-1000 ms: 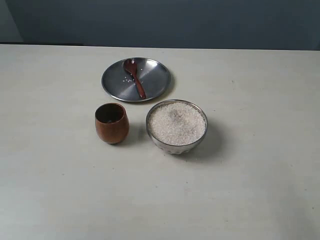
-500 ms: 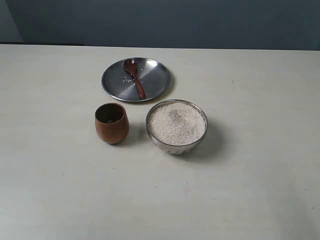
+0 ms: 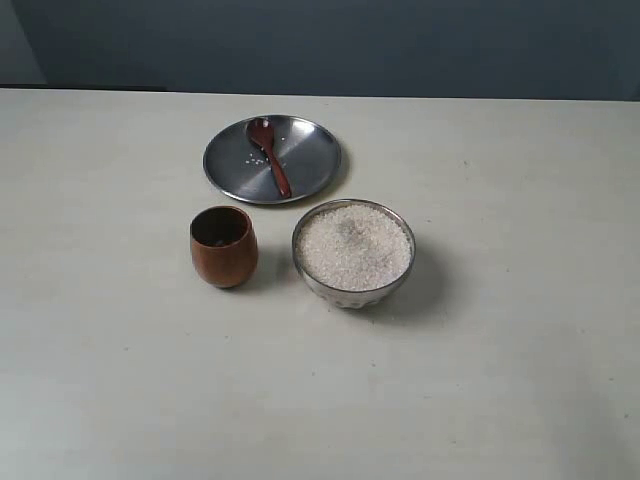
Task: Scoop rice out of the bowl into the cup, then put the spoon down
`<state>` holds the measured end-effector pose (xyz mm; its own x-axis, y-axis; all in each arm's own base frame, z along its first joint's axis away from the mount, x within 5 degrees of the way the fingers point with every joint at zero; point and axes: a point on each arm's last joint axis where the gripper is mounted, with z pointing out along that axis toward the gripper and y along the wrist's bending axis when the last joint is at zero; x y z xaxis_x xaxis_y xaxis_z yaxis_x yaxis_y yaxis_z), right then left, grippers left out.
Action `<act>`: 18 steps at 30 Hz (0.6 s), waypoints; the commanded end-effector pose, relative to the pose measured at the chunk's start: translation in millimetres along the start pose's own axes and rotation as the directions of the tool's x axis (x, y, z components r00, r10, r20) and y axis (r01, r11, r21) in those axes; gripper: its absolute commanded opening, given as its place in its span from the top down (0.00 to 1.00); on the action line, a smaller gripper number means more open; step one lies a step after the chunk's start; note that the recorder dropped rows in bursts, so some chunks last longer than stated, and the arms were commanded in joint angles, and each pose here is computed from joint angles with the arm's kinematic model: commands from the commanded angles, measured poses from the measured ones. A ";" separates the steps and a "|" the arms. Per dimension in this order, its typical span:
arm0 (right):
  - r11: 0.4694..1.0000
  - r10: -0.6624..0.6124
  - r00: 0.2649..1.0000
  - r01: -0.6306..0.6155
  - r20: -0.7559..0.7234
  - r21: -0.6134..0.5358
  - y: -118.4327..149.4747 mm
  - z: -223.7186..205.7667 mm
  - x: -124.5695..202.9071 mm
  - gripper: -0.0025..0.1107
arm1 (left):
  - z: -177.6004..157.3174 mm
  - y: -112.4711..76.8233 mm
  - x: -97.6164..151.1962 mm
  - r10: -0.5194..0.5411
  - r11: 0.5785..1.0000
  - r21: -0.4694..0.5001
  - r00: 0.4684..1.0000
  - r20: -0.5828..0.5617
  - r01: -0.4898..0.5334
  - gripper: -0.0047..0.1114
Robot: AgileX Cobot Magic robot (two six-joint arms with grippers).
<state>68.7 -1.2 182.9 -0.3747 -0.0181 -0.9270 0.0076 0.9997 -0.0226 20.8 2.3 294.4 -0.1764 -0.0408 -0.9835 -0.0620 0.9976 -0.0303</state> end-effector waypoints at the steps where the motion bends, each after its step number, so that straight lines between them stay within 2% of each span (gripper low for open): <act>1: 1.000 0.013 1.000 -0.013 0.007 0.004 -0.3 -1.0 -2.2 0.97 | 0.2 0.2 -1.5 -0.003 1.000 -0.005 1.000 0.001 0.003 0.96; 14: 1.000 0.014 1.000 -0.015 0.012 0.004 -0.3 -1.0 -2.6 0.97 | -0.1 0.2 -1.5 -0.003 1.000 -0.005 1.000 0.003 0.003 0.96; 18: 1.000 0.014 1.000 -0.015 0.012 0.004 -0.3 -1.0 -2.6 0.97 | -6.9 0.4 -1.0 -0.003 1.000 -0.003 0.999 0.042 0.003 0.96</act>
<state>68.7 -0.9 182.9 -0.3745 -0.0060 -0.9272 0.0095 0.9999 -0.0103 19.9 2.3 294.5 -0.1709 -0.0406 -0.9844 -0.0619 0.9976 -0.0304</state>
